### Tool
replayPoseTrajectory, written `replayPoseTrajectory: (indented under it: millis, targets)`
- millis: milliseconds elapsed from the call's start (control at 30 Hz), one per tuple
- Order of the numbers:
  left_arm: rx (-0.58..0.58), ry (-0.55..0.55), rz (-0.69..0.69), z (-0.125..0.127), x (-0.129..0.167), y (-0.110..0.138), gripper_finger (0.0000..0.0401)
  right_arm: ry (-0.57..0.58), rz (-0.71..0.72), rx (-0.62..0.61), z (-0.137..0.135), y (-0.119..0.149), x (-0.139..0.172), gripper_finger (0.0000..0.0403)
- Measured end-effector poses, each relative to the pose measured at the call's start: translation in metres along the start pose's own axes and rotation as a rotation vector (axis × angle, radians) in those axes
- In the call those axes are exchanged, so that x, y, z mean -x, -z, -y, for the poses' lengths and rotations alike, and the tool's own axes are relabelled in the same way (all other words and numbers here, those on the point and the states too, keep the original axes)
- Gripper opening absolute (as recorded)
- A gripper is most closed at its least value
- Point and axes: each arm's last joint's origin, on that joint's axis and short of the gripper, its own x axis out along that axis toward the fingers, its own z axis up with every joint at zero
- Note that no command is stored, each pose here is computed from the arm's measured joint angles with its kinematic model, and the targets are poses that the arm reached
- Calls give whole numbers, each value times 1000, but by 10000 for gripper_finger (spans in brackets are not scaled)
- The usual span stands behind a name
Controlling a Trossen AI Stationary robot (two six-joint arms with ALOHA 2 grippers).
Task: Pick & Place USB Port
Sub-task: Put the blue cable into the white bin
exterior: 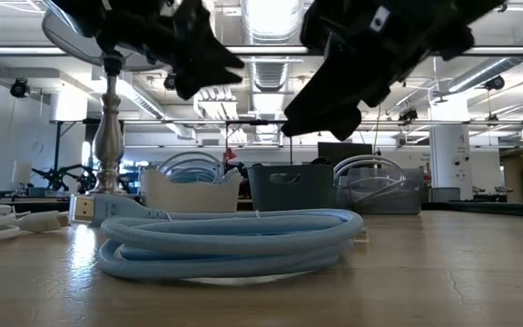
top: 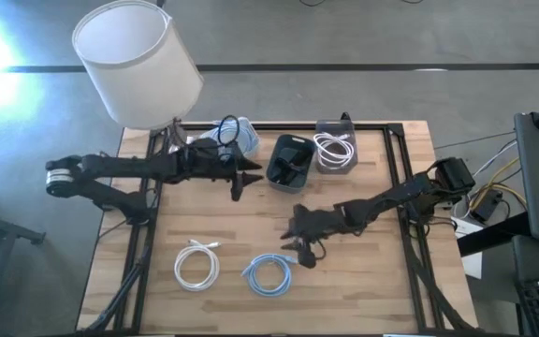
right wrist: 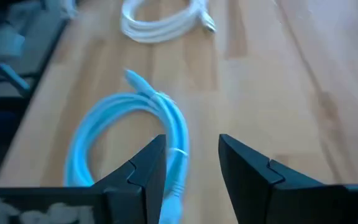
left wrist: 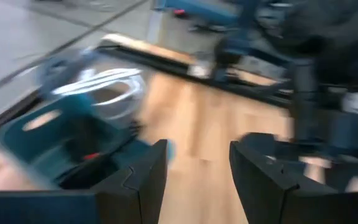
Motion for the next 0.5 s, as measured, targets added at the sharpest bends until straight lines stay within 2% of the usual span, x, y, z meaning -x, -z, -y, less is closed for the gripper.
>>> replayPoseTrajectory:
  millis: [133,267,500]
  targets:
    - [-48,98,-28,17,0,5,177,-2,108,16,-7,11,1,137]
    - [-109,144,-91,32,-13,20,177,24,128,10,-8,13,1,137]
    - [-130,94,-187,37,-34,45,177,31,69,-29,-7,25,-18,137]
